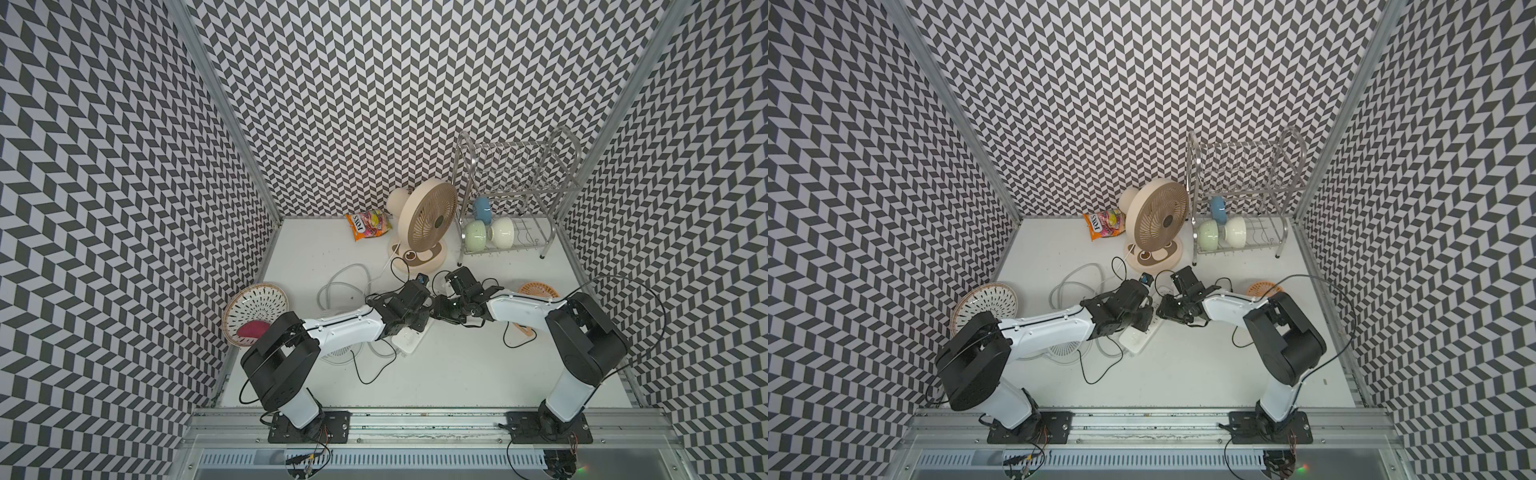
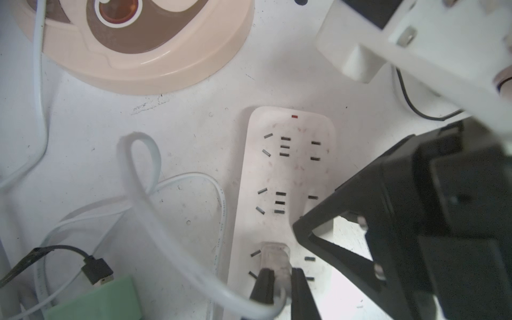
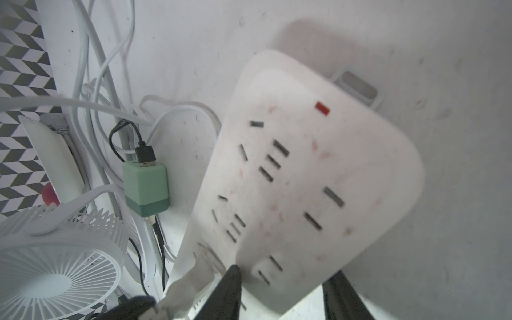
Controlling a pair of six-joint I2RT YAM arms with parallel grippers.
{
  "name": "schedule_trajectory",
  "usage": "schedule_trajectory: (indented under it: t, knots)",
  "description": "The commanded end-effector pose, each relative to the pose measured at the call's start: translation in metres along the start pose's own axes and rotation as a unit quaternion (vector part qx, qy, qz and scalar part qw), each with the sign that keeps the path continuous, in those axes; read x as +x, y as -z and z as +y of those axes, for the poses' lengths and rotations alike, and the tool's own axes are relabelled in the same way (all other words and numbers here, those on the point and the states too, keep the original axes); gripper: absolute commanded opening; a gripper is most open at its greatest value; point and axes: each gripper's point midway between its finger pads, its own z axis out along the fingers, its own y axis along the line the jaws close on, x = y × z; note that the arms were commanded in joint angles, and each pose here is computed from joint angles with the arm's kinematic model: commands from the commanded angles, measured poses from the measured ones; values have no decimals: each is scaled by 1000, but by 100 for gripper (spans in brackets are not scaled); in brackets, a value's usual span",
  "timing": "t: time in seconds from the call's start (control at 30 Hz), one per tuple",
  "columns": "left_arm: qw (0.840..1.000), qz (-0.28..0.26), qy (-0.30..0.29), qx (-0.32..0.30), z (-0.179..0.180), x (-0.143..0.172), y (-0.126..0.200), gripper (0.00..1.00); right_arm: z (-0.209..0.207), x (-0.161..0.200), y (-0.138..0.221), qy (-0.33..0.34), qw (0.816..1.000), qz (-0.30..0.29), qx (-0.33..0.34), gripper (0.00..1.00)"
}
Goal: Unplug the desk fan from the power strip
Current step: Remove the plug from the socket.
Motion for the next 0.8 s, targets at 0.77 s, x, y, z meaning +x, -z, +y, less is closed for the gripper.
schedule_trajectory:
  t: [0.77]
  knots:
    - [988,-150,17,19,-16,-67,51,0,-63,32,-26,-13,991,36,131,46]
